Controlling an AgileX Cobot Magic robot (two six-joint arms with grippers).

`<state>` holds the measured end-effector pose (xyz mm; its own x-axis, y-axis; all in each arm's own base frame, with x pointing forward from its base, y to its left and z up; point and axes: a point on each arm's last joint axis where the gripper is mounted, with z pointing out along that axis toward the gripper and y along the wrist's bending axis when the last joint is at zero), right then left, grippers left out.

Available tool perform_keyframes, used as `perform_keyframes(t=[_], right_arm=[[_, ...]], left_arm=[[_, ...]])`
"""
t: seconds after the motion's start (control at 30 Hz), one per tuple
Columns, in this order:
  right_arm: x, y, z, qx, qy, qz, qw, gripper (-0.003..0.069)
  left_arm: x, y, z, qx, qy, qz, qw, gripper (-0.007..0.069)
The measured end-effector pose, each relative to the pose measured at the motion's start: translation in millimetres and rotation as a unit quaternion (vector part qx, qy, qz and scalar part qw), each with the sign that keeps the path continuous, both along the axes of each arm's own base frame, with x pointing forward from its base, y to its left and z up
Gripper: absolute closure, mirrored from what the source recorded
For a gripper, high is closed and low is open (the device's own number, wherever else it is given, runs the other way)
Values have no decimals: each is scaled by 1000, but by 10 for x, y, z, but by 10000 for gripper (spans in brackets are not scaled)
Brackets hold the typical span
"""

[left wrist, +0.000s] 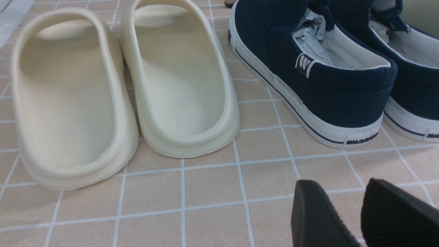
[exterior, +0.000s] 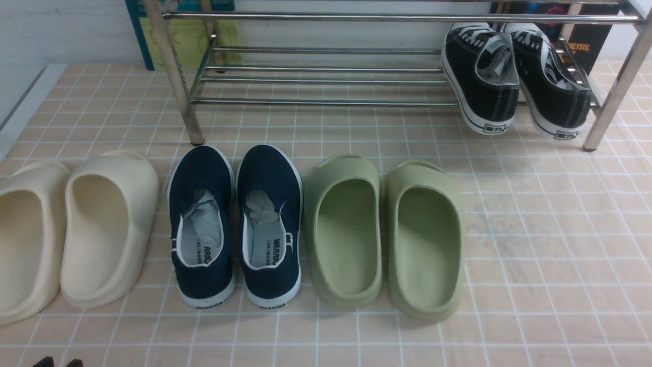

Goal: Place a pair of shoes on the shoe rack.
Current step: Use the left arm to grab the shoe closest to it

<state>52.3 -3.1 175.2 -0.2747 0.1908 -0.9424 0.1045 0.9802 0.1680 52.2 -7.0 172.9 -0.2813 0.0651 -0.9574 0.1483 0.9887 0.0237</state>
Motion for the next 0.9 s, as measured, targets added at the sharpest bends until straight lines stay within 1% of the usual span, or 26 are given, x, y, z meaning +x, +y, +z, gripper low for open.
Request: perform_keyframes(t=[0.3, 0.57, 0.67, 0.8, 0.83, 0.9], right_arm=[[0, 0, 0, 0, 0, 0, 1000, 470], [0, 0, 0, 0, 0, 0, 1000, 459], [0, 0, 0, 0, 0, 0, 1000, 453], [0, 0, 0, 0, 0, 0, 1000, 449], [0, 0, 0, 0, 0, 0, 1000, 448], [0, 0, 0, 0, 0, 0, 1000, 443]], left_arm=[[0, 1, 0, 1, 0, 0, 1000, 386], [10, 13, 19, 24, -18, 1, 1000, 386], [36, 4, 145, 31, -94, -4, 995, 386], [28, -26, 374, 24, -220, -16, 975, 386], [26, -28, 386, 23, -226, -17, 974, 386], [-15, -46, 539, 10, -310, -25, 950, 386]])
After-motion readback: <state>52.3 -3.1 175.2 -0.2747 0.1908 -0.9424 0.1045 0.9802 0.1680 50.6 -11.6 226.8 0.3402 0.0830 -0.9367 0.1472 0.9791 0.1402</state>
